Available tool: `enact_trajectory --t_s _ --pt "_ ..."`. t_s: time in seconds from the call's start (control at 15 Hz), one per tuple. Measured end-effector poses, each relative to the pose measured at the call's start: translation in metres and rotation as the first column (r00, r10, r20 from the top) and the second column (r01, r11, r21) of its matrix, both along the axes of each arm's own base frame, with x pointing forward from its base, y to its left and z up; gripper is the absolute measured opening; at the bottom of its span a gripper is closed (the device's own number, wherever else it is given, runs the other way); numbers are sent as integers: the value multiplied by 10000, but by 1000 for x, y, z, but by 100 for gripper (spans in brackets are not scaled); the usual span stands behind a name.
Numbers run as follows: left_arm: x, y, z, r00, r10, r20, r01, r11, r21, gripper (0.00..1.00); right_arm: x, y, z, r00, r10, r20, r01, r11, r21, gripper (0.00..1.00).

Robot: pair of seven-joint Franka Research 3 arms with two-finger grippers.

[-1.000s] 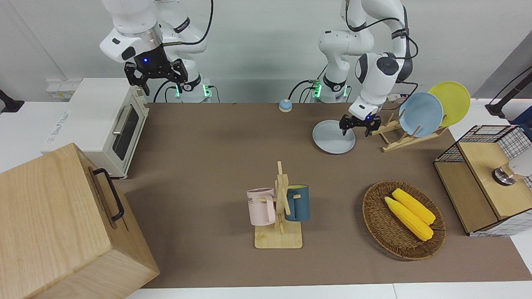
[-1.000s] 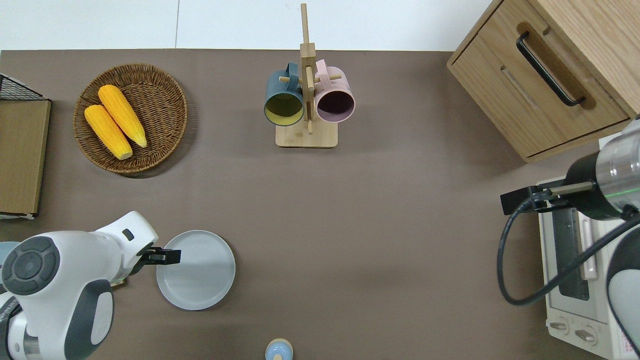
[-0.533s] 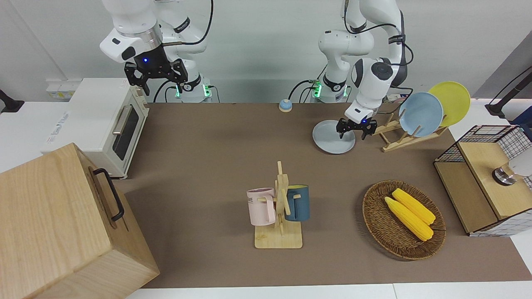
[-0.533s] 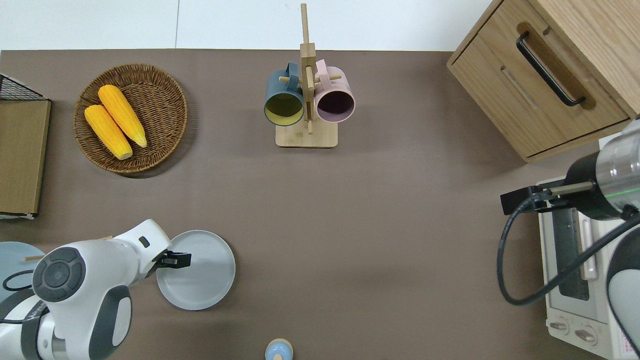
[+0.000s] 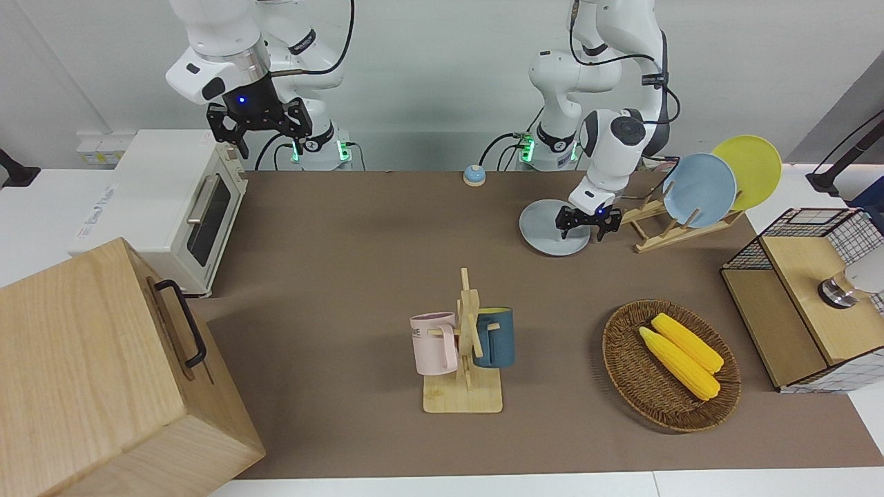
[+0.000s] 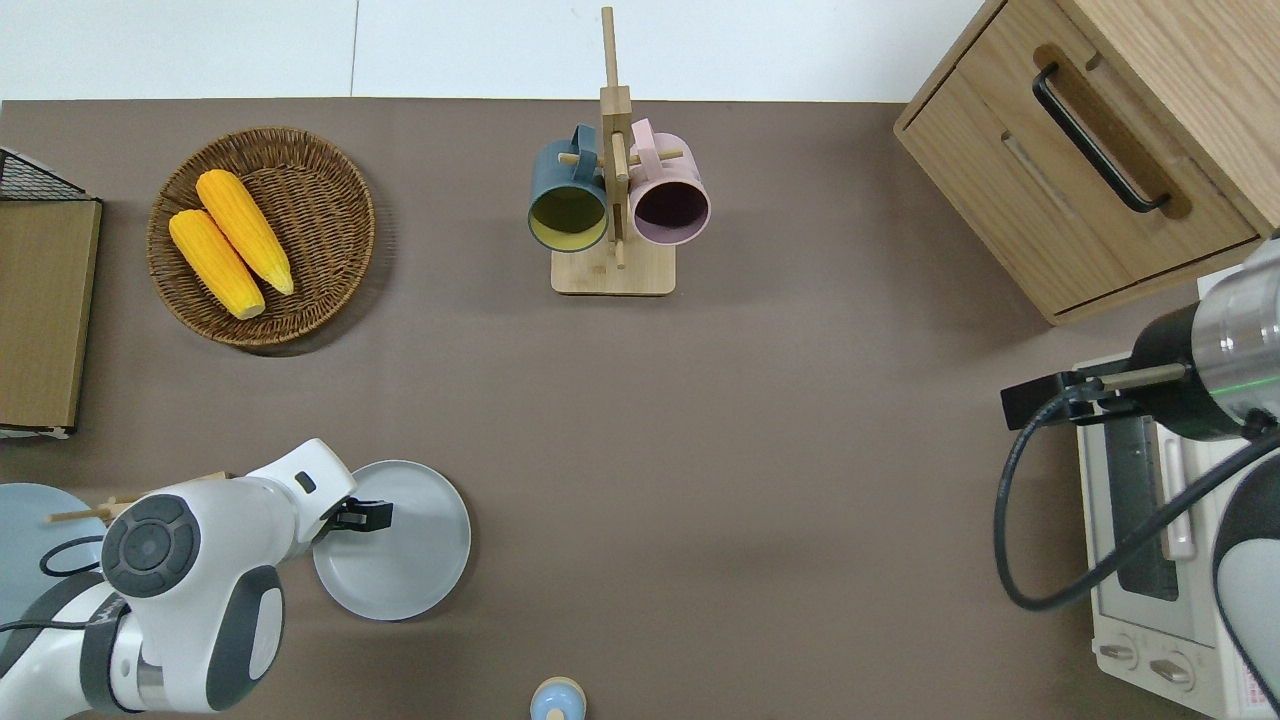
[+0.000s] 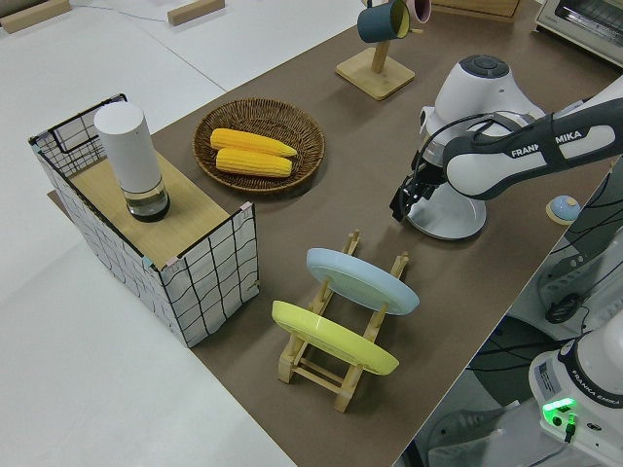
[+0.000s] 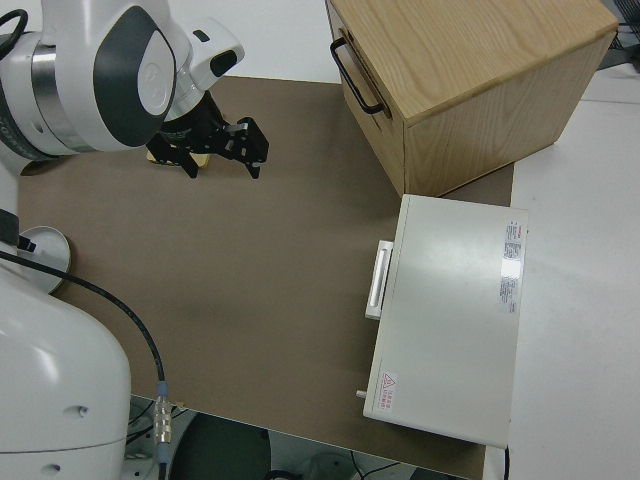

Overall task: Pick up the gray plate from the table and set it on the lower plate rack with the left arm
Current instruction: 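Close the left gripper on the gray plate's rim nearest the robot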

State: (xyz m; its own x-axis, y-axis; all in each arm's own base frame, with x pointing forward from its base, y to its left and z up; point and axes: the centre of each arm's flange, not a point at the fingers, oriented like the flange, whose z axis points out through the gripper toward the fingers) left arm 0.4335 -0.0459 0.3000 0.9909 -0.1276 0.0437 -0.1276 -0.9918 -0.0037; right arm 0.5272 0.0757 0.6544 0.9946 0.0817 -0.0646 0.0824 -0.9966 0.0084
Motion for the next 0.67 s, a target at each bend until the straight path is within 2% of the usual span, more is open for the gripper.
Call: enact_trajectory --t_s 0.33,0.4,0.67 --pt "0 0 -7 10000 2 -25 -2 10000 5 95 0 0 0 10000 0 0 0 10000 0 99" --pt "0 0 -7 10000 3 -24 -3 10000 5 88 0 0 0 10000 0 0 0 10000 0 99" --pt "1 0 -5 10000 67 73 -67 10000 -10 43 0 0 0 10000 0 0 0 10000 0 99"
